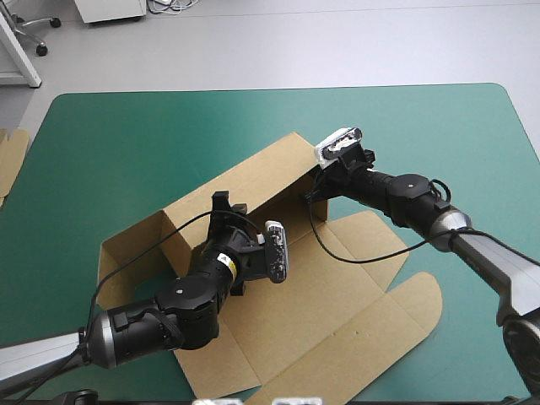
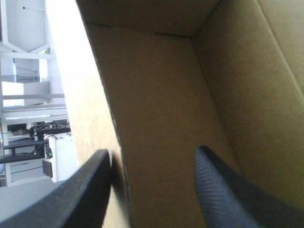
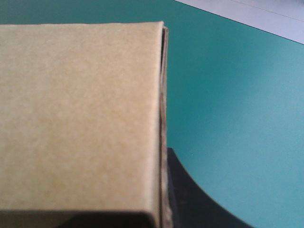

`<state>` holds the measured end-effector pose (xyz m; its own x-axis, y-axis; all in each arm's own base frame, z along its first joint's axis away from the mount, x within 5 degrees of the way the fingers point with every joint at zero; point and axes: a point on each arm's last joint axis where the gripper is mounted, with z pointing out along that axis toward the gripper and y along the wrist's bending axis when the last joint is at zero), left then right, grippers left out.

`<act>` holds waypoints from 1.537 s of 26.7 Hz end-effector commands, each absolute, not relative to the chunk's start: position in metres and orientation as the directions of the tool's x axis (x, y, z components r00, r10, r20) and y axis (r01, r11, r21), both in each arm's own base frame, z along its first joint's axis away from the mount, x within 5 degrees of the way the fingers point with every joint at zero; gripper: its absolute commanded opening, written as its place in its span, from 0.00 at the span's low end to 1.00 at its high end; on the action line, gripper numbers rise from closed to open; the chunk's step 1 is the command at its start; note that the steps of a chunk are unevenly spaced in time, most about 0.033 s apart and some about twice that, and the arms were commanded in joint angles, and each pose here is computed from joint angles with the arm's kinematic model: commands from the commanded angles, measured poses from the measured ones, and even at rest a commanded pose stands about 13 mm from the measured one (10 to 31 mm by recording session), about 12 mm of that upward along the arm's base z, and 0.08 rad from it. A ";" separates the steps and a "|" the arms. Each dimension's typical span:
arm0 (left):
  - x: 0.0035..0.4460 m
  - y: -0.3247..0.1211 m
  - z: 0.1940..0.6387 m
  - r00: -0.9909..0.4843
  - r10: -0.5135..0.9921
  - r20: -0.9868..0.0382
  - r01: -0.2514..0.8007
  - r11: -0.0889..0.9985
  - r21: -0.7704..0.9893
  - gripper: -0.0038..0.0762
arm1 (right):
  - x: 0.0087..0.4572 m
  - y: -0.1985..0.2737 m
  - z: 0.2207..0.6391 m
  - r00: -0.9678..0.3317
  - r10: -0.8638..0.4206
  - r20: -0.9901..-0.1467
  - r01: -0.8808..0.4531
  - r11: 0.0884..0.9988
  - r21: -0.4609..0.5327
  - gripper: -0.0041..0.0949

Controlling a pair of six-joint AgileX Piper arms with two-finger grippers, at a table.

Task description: Fold the box

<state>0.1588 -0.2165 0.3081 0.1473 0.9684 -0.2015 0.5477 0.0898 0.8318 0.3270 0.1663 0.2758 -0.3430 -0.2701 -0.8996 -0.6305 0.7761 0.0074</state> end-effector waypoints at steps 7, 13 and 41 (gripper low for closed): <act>0.164 -0.214 0.350 0.101 0.941 -0.322 0.402 0.258 0.878 0.51 | 0.323 0.170 0.295 -0.306 -0.230 -0.924 -0.644 0.764 0.023 0.02; 0.161 -0.219 0.368 0.088 0.894 -0.439 0.454 0.356 0.816 0.38 | 0.324 0.169 0.295 -0.306 -0.232 -0.923 -0.632 0.775 0.015 0.02; 0.293 0.026 0.468 -0.519 0.023 -0.854 0.130 0.990 -0.053 0.04 | 0.325 0.167 0.296 -0.323 -0.215 -0.922 -0.614 0.789 0.031 0.02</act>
<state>0.2967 0.0179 0.4539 -0.5936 0.0950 -0.7992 0.1052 0.9936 0.0399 0.3272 0.1672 0.2752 -0.3448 -0.2708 -0.8988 -0.6210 0.7838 0.0021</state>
